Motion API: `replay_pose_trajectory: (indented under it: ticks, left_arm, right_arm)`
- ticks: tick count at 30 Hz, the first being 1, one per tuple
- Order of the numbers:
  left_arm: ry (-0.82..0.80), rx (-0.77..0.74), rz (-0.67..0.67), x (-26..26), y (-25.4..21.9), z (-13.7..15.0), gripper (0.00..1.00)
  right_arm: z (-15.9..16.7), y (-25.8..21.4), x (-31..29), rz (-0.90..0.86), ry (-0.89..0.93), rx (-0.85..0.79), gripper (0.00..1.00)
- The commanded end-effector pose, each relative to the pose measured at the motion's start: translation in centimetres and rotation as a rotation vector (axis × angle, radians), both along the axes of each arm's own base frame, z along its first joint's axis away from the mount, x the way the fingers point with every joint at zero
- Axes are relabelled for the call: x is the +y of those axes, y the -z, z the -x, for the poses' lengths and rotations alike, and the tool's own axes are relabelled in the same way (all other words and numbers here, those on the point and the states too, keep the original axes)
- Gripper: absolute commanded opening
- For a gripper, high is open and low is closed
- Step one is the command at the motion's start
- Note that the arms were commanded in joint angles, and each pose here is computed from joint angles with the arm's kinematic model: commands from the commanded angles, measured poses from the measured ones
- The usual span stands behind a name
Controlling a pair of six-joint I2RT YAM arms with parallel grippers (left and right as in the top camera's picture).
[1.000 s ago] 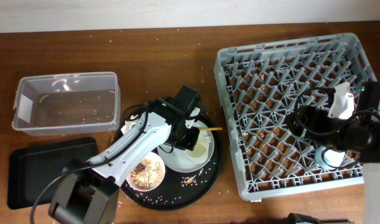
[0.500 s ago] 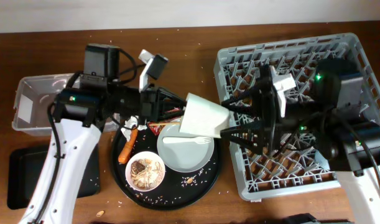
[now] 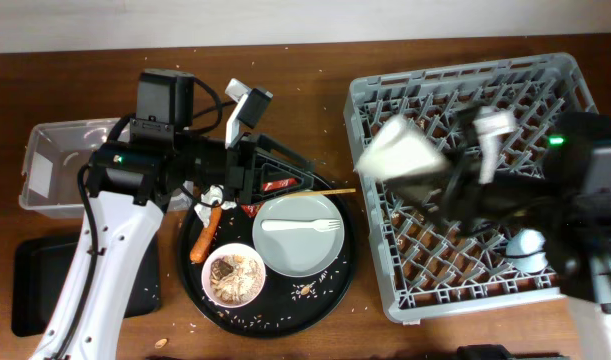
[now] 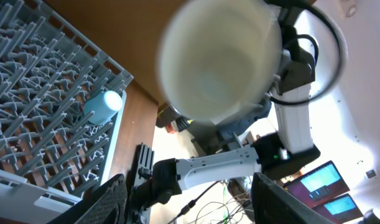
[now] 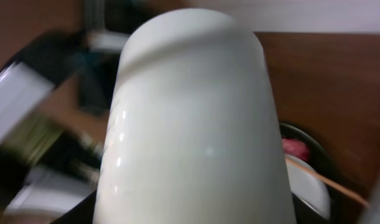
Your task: Sort waste into correct bins and load items into the dishwasher rack
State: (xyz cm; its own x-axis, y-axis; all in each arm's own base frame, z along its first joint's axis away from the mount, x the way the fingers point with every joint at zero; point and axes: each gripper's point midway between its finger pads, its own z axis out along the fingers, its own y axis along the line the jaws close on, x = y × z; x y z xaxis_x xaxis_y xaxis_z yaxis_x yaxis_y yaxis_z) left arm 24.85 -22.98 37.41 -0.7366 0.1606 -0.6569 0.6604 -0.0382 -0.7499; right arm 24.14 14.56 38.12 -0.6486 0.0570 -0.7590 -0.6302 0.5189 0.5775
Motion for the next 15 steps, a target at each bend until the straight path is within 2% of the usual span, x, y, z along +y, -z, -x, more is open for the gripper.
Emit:
replay_pose_trajectory:
  ticks: [1,2,3,5,6,7,10,12,14,15]
  left_arm:
    - [0.001,-0.019,0.006,0.1,-0.4,0.1,0.64]
    - [0.001,-0.019,0.006,0.1,-0.3,0.1,0.65]
    - [-0.002,-0.020,0.002,0.1,-0.3,0.1,0.65]
    - [-0.028,-0.025,-0.026,0.1,0.2,-0.4,0.65]
    - [-0.029,-0.026,-0.027,0.1,0.2,-0.4,0.65]
    - [-0.029,-0.026,-0.027,0.1,0.2,-0.4,0.65]
    - [-0.029,-0.026,-0.027,0.1,0.2,-0.4,0.65]
    - [-0.048,-0.030,-0.047,0.1,0.6,-0.7,0.65]
    - [-0.065,-0.027,-0.068,0.1,1.0,-1.0,0.69]
    - [-0.080,-0.022,-0.088,0.1,1.3,-1.2,0.69]
  right_arm:
    - [-3.5,4.8,-11.0,0.137,0.555,0.239,0.50]
    - [-3.2,7.5,-17.2,0.192,0.818,0.383,0.50]
    - [-2.4,9.1,-20.7,0.213,0.968,0.477,0.50]
    - [1.2,13.4,-30.0,0.287,1.352,0.740,0.51]
    - [2.4,15.5,-33.1,0.277,1.453,0.862,0.51]
    - [2.6,17.8,-35.1,0.236,1.486,0.961,0.51]
    - [1.2,23.6,-37.1,0.208,1.430,1.138,0.52]
    - [0.1,26.1,-36.4,0.133,1.341,1.212,0.68]
    - [-1.3,24.7,-36.6,0.111,1.316,1.122,0.81]
    - [-2.8,22.0,-36.2,0.062,1.273,1.024,0.83]
